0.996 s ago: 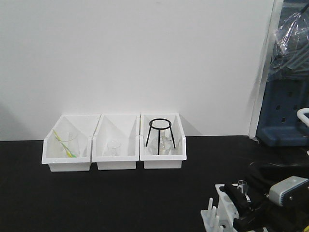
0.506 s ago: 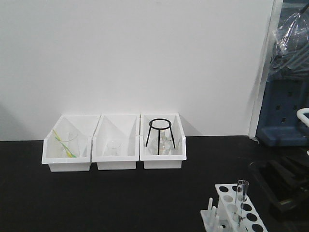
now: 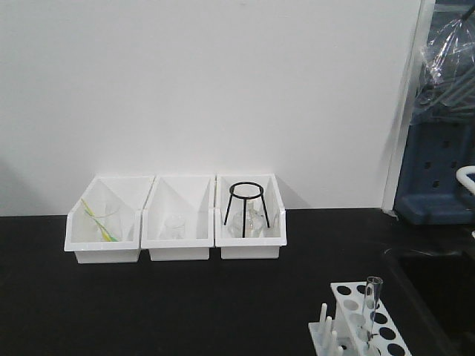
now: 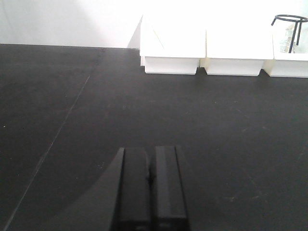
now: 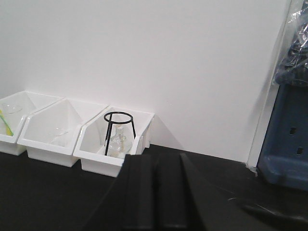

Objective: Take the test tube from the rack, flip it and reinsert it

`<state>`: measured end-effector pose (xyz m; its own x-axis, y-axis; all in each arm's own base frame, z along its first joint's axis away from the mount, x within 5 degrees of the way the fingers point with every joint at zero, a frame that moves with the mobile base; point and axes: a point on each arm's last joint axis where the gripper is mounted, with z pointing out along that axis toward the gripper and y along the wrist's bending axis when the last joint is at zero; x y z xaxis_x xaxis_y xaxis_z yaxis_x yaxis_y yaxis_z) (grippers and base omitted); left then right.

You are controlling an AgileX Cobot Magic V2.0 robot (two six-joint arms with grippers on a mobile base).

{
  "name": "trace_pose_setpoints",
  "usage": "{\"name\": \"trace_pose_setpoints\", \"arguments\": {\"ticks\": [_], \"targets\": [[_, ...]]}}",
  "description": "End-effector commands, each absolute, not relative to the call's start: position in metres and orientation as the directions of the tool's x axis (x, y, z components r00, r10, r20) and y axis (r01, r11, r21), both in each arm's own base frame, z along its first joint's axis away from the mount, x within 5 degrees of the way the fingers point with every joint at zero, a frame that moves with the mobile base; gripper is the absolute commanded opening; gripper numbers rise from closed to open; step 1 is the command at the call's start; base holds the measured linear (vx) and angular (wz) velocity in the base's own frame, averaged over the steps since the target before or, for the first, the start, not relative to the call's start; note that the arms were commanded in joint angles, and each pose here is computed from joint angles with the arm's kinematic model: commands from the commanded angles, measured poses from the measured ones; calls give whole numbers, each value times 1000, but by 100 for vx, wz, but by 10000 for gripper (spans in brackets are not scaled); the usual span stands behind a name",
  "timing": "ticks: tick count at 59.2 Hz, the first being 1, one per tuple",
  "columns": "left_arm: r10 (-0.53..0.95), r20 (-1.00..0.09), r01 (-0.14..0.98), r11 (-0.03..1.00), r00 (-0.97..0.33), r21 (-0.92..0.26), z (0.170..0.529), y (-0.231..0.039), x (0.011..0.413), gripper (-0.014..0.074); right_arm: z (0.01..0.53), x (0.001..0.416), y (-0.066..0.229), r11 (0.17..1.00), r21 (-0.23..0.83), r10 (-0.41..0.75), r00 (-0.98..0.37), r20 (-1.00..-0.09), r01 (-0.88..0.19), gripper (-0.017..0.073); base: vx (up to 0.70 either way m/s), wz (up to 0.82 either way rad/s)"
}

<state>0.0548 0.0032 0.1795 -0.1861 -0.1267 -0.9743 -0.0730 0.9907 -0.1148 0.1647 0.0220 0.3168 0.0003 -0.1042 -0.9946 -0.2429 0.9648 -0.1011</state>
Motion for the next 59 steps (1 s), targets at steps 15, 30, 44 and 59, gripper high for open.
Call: {"name": "trace_pose_setpoints", "arguments": {"ticks": [15,30,44,59], "targets": [[-127,-986,-52,991,-109,-122,186,2,56,-6,330,163,25,959,-99,-85,64,-994,-266,-12,0,0],[-127,-986,-52,991,-109,-122,186,2,56,-6,326,126,7,992,98,106,103,-989,-85,-12,0,0],[-127,-986,-52,991,-109,-122,186,2,56,-6,237,75,0,999,46,46,22,-999,-6,-12,0,0],[-127,-986,-52,991,-108,-122,186,2,56,-6,198,56,0,1000,28,28,9,-1000,5,-12,0,0]]}}
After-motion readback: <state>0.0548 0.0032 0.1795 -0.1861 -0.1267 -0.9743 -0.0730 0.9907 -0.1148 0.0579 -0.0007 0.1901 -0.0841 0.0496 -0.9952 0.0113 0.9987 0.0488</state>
